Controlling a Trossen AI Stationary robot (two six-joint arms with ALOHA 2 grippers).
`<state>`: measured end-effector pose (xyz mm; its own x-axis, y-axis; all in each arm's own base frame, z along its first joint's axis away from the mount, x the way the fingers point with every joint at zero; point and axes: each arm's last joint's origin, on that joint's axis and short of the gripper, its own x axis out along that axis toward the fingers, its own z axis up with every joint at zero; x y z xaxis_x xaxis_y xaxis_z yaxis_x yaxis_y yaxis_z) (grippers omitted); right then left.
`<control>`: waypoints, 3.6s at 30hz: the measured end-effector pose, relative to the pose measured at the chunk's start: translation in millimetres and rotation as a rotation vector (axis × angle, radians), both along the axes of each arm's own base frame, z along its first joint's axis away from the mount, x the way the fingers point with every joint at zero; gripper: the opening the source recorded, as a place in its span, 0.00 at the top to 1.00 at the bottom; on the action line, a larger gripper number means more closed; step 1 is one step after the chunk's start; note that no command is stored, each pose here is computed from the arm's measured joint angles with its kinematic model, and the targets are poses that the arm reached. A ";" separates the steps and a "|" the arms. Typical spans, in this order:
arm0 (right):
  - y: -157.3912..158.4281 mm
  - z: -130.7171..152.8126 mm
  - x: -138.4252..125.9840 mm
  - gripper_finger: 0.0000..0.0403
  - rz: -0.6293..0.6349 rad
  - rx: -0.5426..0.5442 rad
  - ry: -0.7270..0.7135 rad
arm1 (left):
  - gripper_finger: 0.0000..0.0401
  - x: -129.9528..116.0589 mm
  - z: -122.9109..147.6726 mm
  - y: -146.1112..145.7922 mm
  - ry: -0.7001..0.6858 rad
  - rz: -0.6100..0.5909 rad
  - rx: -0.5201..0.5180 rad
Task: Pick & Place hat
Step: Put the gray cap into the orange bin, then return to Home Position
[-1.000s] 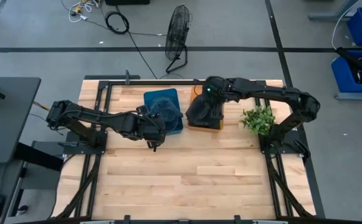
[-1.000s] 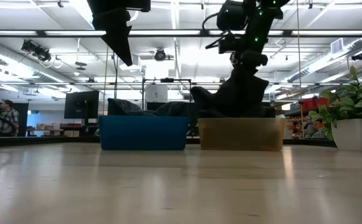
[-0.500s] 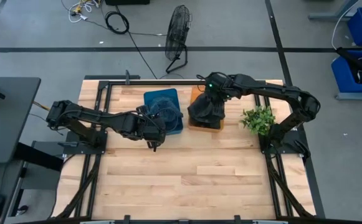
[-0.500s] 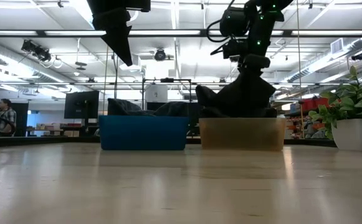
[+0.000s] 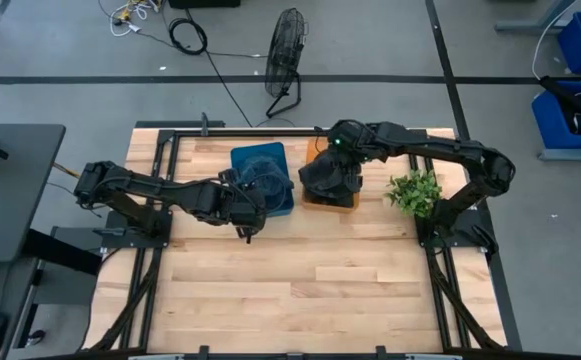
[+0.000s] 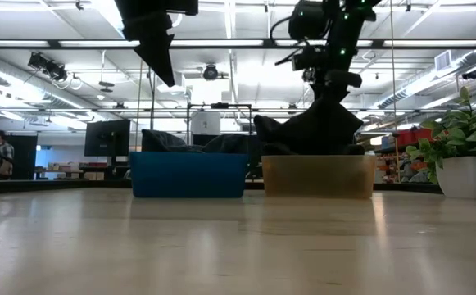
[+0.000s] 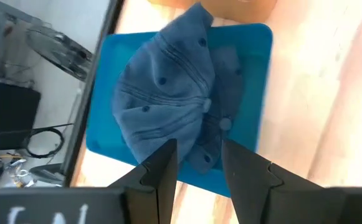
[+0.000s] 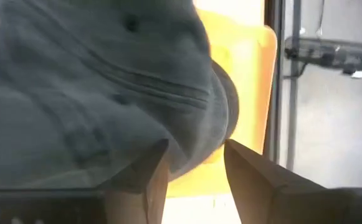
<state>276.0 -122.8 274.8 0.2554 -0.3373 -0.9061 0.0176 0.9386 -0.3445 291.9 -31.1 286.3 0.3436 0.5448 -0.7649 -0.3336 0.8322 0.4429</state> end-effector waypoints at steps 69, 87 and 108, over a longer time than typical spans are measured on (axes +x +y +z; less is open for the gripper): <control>108.2 -81.3 -180.5 0.66 0.285 0.095 -1.533 | 0.70 -197.5 -85.8 26.5 -1.356 -0.346 0.115; 107.6 -102.7 -177.4 0.66 0.235 0.153 -1.320 | 0.70 -191.7 -112.9 25.1 -1.146 -0.307 -0.053; 107.5 -107.7 -177.4 0.66 0.155 0.250 -1.291 | 0.70 -189.5 -121.4 23.9 -1.027 -0.369 -0.024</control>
<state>98.7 -15.4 167.1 0.9960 -0.0874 -0.0174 0.0878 0.9959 0.0198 102.4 -7.2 164.9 0.9636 0.2656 -0.0291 -0.2627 0.9617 0.0784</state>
